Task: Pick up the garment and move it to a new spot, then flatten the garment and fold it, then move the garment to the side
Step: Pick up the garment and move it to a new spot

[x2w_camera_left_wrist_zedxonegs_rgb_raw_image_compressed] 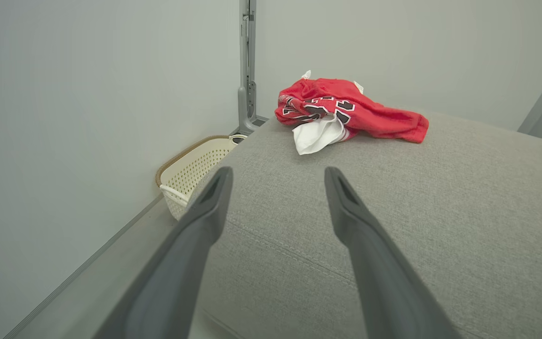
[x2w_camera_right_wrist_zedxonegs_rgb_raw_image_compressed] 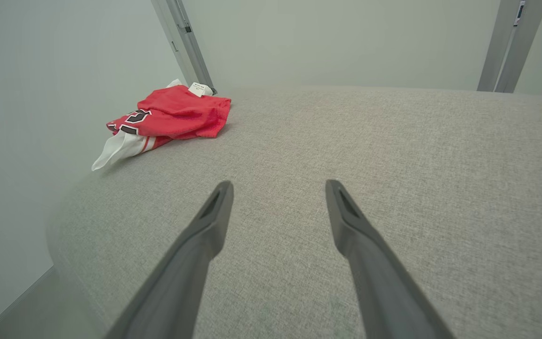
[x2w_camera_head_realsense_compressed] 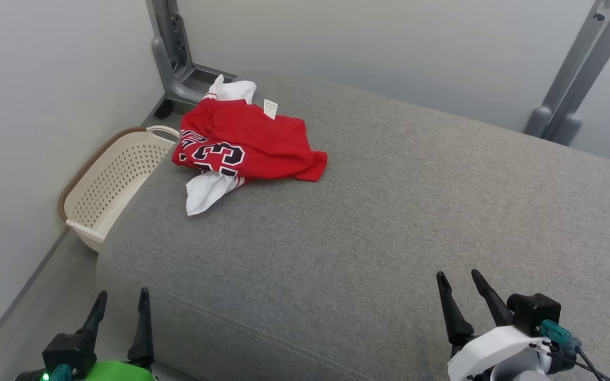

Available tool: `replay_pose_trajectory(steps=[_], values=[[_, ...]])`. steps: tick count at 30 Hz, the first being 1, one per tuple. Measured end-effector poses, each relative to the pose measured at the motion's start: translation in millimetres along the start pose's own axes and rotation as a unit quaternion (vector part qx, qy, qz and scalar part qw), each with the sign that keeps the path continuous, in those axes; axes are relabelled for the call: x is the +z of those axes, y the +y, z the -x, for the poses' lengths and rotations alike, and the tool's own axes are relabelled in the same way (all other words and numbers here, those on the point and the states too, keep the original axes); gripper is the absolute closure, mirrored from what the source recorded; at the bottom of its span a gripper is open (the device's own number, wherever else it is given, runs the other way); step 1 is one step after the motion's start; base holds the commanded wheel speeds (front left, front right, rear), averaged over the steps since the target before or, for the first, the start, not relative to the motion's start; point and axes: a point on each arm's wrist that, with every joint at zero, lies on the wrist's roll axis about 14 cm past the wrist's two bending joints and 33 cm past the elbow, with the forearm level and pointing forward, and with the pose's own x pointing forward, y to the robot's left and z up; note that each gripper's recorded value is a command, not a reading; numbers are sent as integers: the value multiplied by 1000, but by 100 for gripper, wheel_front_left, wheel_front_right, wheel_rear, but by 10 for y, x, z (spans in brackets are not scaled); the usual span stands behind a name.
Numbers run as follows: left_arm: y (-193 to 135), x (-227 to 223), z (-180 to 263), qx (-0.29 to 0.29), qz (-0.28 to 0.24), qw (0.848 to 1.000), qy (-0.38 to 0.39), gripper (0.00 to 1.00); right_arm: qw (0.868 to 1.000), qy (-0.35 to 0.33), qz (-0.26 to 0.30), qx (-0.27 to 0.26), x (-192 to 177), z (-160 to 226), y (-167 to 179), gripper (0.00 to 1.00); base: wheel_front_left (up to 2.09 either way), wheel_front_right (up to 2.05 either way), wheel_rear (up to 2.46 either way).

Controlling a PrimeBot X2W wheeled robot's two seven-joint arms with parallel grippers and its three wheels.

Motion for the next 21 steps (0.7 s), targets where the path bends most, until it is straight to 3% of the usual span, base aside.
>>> replay_pose_trajectory(steps=[5, 16, 21], values=[[-142, -44, -289, -23, -13, 999, 27, 0, 1000, -4, 10, -2, 29, -24, -45, 0, 0, 0, 0], [-556, 192, -1466, -69, -81, 990, 92, 0, 999, 10, 36, -7, 53, -175, -213, 0, 0, 0, 0], [-622, 97, -1898, -66, -96, 978, 173, 0, 999, 21, 44, -11, 25, -246, -308, 0, 0, 0, 0]])
